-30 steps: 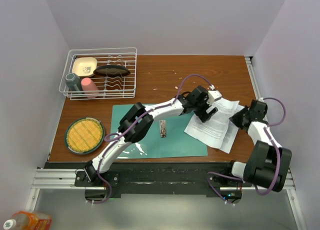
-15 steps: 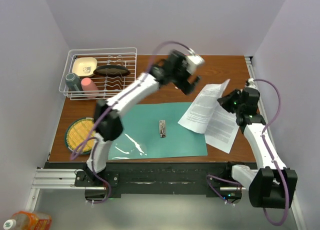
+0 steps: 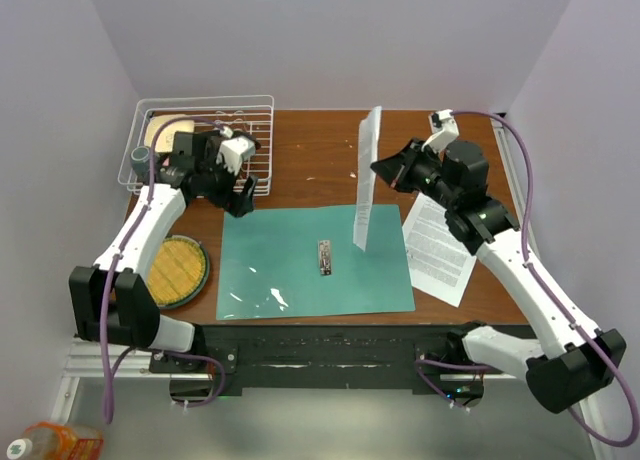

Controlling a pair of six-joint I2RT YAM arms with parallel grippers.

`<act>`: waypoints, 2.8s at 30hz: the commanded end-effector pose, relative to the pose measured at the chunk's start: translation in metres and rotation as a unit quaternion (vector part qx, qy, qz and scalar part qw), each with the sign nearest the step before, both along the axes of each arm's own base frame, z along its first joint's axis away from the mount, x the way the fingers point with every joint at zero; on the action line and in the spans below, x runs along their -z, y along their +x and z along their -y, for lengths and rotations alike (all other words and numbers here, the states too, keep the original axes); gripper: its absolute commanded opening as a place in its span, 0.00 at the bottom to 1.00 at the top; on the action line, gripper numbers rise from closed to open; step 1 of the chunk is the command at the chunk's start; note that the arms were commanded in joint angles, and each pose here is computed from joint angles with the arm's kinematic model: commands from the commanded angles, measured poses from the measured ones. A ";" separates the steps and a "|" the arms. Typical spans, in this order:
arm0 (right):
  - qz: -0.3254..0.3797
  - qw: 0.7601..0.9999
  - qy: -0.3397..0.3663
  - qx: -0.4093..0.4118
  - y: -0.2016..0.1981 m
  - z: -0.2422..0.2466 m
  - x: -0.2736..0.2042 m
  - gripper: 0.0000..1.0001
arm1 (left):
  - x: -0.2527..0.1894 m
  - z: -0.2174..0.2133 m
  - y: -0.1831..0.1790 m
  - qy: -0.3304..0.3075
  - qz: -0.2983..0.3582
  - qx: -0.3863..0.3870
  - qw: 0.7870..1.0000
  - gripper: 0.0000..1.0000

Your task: Put the files into the folder

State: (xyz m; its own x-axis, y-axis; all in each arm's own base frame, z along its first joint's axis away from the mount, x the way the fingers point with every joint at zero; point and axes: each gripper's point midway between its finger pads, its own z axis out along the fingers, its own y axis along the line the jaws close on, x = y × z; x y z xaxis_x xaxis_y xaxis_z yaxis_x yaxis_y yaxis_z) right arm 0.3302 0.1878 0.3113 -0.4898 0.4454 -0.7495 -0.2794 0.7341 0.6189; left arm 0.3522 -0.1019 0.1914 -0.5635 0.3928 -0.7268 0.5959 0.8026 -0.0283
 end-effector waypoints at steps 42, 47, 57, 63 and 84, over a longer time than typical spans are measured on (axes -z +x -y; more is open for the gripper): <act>-0.145 0.984 -0.052 -0.087 -0.066 -0.062 0.172 0.00 | 0.124 0.036 -0.068 0.085 -0.113 0.130 0.981 0.88; -0.146 0.985 -0.060 -0.075 -0.059 -0.060 0.180 0.00 | 0.132 0.046 -0.071 0.088 -0.120 0.143 0.978 0.87; -0.167 0.981 -0.080 -0.053 -0.062 -0.050 0.212 0.00 | 0.145 0.078 -0.068 0.093 -0.127 0.157 0.975 0.88; -0.171 0.980 -0.089 -0.053 -0.065 -0.046 0.219 0.25 | 0.162 0.083 -0.065 0.108 -0.140 0.149 0.973 0.87; -0.216 0.969 -0.062 -0.099 -0.107 -0.045 0.251 0.25 | 0.173 0.082 -0.070 0.129 -0.152 0.157 0.967 0.85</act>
